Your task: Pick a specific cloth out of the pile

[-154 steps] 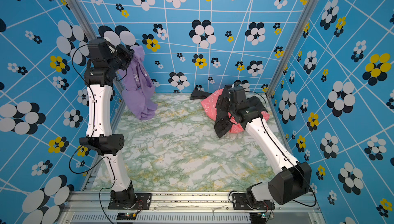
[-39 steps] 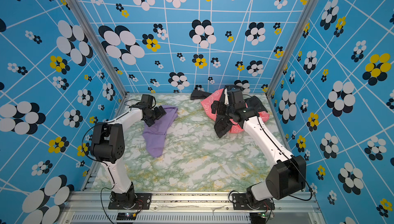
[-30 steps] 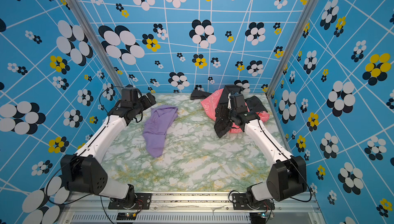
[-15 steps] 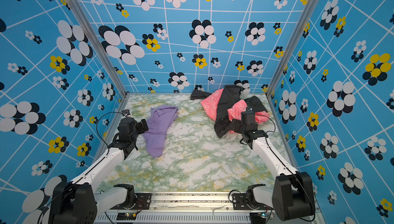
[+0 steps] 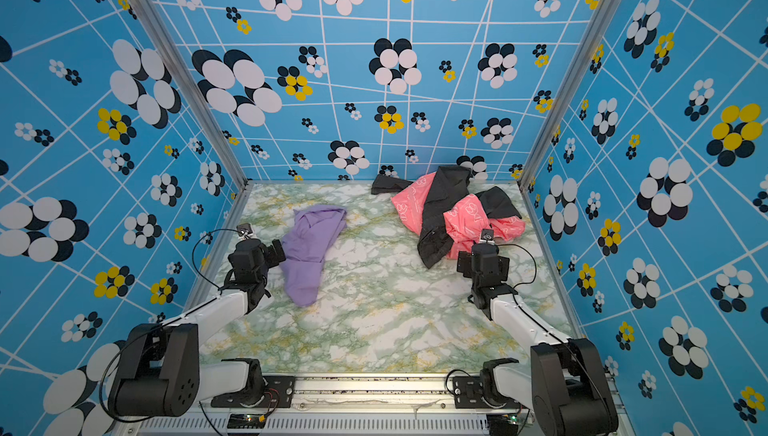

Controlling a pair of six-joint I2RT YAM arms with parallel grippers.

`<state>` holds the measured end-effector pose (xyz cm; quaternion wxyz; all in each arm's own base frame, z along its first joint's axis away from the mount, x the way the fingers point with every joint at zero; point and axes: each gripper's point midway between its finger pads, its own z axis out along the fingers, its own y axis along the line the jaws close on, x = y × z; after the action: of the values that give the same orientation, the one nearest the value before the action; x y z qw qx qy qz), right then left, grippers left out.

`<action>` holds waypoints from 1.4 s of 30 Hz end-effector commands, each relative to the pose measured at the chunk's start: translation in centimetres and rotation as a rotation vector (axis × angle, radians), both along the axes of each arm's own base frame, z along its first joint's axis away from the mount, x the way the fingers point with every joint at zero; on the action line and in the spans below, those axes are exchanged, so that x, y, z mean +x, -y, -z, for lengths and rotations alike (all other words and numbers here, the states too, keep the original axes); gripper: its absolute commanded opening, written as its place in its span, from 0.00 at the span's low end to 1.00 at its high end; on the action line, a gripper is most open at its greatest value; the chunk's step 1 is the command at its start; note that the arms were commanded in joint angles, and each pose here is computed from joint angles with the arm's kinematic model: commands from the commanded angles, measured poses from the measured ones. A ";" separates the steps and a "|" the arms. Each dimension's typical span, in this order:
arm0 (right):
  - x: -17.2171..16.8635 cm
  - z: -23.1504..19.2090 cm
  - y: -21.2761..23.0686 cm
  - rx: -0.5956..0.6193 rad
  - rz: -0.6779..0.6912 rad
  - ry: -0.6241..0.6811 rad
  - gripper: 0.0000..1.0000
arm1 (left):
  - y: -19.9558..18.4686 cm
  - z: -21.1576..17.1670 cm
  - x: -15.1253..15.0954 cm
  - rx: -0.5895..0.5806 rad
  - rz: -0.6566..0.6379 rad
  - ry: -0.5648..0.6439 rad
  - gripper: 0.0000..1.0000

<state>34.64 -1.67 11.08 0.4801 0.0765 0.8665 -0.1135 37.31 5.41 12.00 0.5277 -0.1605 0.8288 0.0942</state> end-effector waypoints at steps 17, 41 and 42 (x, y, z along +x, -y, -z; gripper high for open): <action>5.1 0.2 -0.7 -0.051 -0.047 0.094 0.99 | 2.8 1.2 2.5 0.031 0.188 0.062 0.99; 4.2 1.4 0.0 -0.024 -0.085 0.234 0.99 | 4.1 2.2 2.1 0.070 0.240 0.117 0.99; 4.2 1.5 0.1 -0.023 -0.073 0.226 0.99 | 4.2 2.2 2.1 0.070 0.241 0.119 0.99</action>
<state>37.81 -2.08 7.75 0.5492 0.0486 0.8272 -0.1081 39.63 1.24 10.18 0.5882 -0.0497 0.8061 0.0421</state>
